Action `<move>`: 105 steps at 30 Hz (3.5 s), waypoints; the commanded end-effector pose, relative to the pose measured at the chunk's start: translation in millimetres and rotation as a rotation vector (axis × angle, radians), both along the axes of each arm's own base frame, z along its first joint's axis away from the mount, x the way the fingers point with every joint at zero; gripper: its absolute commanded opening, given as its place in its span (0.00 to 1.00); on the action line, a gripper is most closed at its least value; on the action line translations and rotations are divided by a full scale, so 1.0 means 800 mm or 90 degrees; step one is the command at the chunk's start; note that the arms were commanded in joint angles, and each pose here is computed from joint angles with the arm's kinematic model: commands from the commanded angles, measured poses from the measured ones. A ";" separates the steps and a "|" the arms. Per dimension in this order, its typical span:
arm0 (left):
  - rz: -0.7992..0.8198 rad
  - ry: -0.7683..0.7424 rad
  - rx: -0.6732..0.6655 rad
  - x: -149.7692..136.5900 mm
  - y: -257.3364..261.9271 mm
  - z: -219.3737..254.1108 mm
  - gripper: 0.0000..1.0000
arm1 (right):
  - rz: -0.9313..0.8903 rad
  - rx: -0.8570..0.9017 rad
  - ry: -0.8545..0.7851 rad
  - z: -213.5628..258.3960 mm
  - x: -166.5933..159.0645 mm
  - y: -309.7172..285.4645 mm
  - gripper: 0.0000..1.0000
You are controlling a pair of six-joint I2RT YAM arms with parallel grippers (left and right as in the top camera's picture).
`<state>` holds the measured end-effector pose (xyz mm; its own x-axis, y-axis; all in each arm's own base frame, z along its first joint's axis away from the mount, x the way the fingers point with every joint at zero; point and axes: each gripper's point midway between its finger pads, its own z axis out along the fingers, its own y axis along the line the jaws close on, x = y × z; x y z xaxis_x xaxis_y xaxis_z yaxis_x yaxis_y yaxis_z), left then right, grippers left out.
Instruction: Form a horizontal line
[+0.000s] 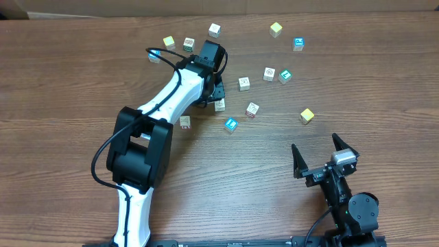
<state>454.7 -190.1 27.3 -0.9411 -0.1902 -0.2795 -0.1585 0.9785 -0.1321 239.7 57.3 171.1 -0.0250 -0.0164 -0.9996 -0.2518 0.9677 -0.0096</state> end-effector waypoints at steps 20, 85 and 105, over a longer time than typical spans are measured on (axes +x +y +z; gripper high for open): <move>0.042 0.104 0.058 -0.007 0.123 0.085 0.74 | -0.002 0.004 -0.004 -0.001 0.000 -0.001 1.00; -0.028 0.237 0.091 -0.097 0.096 -0.025 0.37 | -0.002 0.004 -0.004 -0.001 0.000 -0.001 1.00; 0.010 0.243 0.228 -0.069 0.227 0.051 0.32 | -0.002 0.005 -0.004 -0.001 0.000 -0.001 1.00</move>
